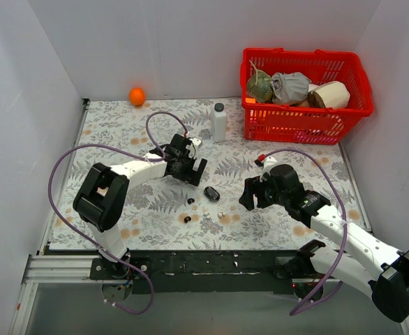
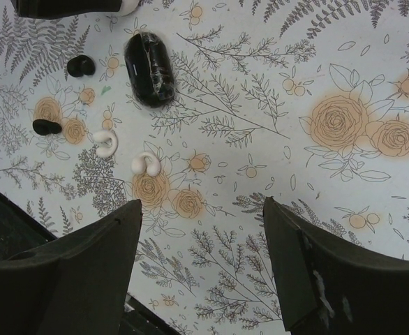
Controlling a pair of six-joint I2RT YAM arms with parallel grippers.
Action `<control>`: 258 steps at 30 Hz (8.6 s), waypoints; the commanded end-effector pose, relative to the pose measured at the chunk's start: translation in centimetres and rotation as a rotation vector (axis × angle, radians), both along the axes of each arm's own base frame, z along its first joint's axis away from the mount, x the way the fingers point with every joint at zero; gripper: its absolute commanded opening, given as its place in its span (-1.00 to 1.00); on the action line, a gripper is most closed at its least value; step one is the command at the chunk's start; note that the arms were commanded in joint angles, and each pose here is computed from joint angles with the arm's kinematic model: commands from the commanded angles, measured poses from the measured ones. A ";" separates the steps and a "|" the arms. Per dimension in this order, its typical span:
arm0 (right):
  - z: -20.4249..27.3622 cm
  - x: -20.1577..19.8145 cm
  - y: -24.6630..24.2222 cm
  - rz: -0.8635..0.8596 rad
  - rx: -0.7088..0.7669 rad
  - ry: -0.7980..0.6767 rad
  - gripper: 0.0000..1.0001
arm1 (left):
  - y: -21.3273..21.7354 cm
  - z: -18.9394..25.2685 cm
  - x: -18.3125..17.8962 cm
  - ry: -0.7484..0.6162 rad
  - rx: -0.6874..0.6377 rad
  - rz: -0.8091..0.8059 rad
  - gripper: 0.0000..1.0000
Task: Insert the wireless bluetooth earbuds into the charging case
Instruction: Pick up the charging case at the center of the board, then open the charging case.
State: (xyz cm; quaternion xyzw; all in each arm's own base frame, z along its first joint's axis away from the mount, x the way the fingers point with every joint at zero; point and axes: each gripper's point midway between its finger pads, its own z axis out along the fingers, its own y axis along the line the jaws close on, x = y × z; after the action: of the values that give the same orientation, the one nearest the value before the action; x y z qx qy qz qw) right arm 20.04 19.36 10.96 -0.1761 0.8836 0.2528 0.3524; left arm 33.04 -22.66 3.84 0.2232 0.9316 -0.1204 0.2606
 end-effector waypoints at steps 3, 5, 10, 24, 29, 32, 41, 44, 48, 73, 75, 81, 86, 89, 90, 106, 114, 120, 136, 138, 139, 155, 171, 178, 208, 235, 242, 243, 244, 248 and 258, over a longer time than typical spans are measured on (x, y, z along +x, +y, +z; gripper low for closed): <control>1.5 0.3 0.6 0.019 0.028 -0.040 0.56 | 1.0 1.2 1.2 -0.067 0.041 0.031 0.96; 1.4 0.3 0.6 0.018 0.026 -0.039 0.56 | 1.0 0.9 1.1 -0.063 0.044 0.026 0.96; 1.2 0.1 0.3 0.015 0.021 -0.038 0.56 | 0.5 0.6 1.4 -0.057 0.044 0.004 0.97; 0.7 -0.1 0.2 0.014 0.014 -0.027 0.56 | -1.2 -0.7 0.0 -0.029 0.056 -0.064 0.96; 0.7 -0.2 0.1 0.013 0.014 -0.025 0.56 | -0.5 -0.7 0.6 -0.054 0.093 -0.041 0.93; 0.6 -0.3 0.2 0.014 0.015 -0.020 0.56 | -0.2 -0.6 1.1 -0.071 0.115 -0.036 0.95; 0.5 -0.4 0.0 0.011 0.011 -0.020 0.56 | 0.1 -1.2 0.9 -0.064 0.134 -0.040 0.78; 0.3 -0.4 -0.1 0.009 0.009 -0.013 0.56 | 0.2 -1.3 0.8 -0.061 0.132 -0.039 0.61; 0.4 -0.4 0.0 0.010 0.012 -0.014 0.56 | 0.0 -1.1 0.6 -0.059 0.121 -0.038 0.43; 8.6 2.2 3.8 0.055 0.153 -0.085 0.57 | -2.9 16.4 -4.6 -0.636 -0.567 -0.139 -1.00; 9.7 2.3 4.5 0.097 0.159 -0.107 0.56 | -2.5 16.0 -5.6 -0.634 -0.590 -0.140 -1.00; 12.4 2.6 6.4 0.190 0.176 -0.154 0.78 | -3.0 17.1 -8.9 -0.652 -0.712 -0.239 -1.00; 12.4 3.2 8.4 0.227 0.105 -0.148 0.90 | -3.8 16.6 -9.9 -0.632 -0.685 -0.308 -1.00; 12.5 3.6 9.5 0.237 0.099 -0.139 0.92 | -4.0 16.7 -10.2 -0.670 -0.648 -0.335 -1.00; 12.4 3.7 9.7 0.239 0.101 -0.135 0.92 | -3.9 16.9 -10.0 -0.686 -0.636 -0.333 -1.00; 12.4 1.8 13.7 0.381 0.217 -0.051 0.89 | -3.8 15.7 -11.1 -0.736 -0.558 -0.405 -1.00; 13.0 1.4 14.9 0.398 0.256 -0.046 0.89 | -3.6 15.4 -11.4 -0.732 -0.555 -0.410 -1.00; 10.7 1.8 15.0 0.378 0.207 0.008 0.85 | -3.7 15.9 -11.5 -0.737 -0.571 -0.413 -1.00; 10.7 2.7 14.3 0.313 0.195 -0.023 0.78 | -3.3 15.7 -11.9 -0.739 -0.573 -0.409 -1.00; 10.7 2.8 14.2 0.308 0.197 -0.022 0.78 | -3.3 15.7 -11.9 -0.743 -0.570 -0.406 -1.00; 10.8 2.8 14.2 0.306 0.200 -0.024 0.77 | -3.2 15.6 -11.9 -0.742 -0.568 -0.405 -1.00; 11.4 3.2 13.3 0.266 0.210 -0.038 0.75 | -3.0 15.4 -11.7 -0.742 -0.557 -0.390 -1.00; 12.5 2.6 14.5 0.341 0.221 -0.050 0.73 | -3.1 15.4 -11.6 -0.740 -0.559 -0.386 -1.00; 10.4 3.3 14.1 0.290 0.157 -0.011 0.71 | -3.2 15.7 -11.7 -0.743 -0.568 -0.394 -1.00; 10.8 2.7 15.2 0.345 0.271 0.048 0.18 | -3.1 16.6 -11.6 -0.767 -0.585 -0.381 -1.00; 14.0 3.2 13.3 0.354 0.173 -0.107 -0.97 | -3.3 15.2 -10.1 -0.663 -0.544 -0.287 0.62; 15.5 3.7 12.7 0.340 0.146 -0.161 -0.97 | -2.8 15.1 -9.5 -0.656 -0.530 -0.226 0.96; 15.4 3.8 12.5 0.334 0.129 -0.169 -0.97 | -2.7 15.3 -9.3 -0.655 -0.531 -0.214 0.96; 15.4 4.0 12.2 0.336 0.106 -0.195 -0.97 | -2.7 15.5 -9.2 -0.642 -0.541 -0.193 0.96; 15.7 5.3 10.3 0.276 -0.006 -0.325 -0.97 | -2.9 16.6 -9.0 -0.547 -0.595 -0.086 0.96; 17.6 5.2 8.2 0.325 -0.104 -0.578 -0.97 | -7.2 19.0 -14.8 -0.323 -0.824 -0.444 0.93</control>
State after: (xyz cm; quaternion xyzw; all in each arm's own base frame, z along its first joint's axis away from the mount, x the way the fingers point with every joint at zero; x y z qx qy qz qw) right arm 24.78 27.49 25.52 -0.3688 0.7653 0.2158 0.4814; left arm 21.08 -28.04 22.06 0.2557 0.7089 -0.4247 0.5018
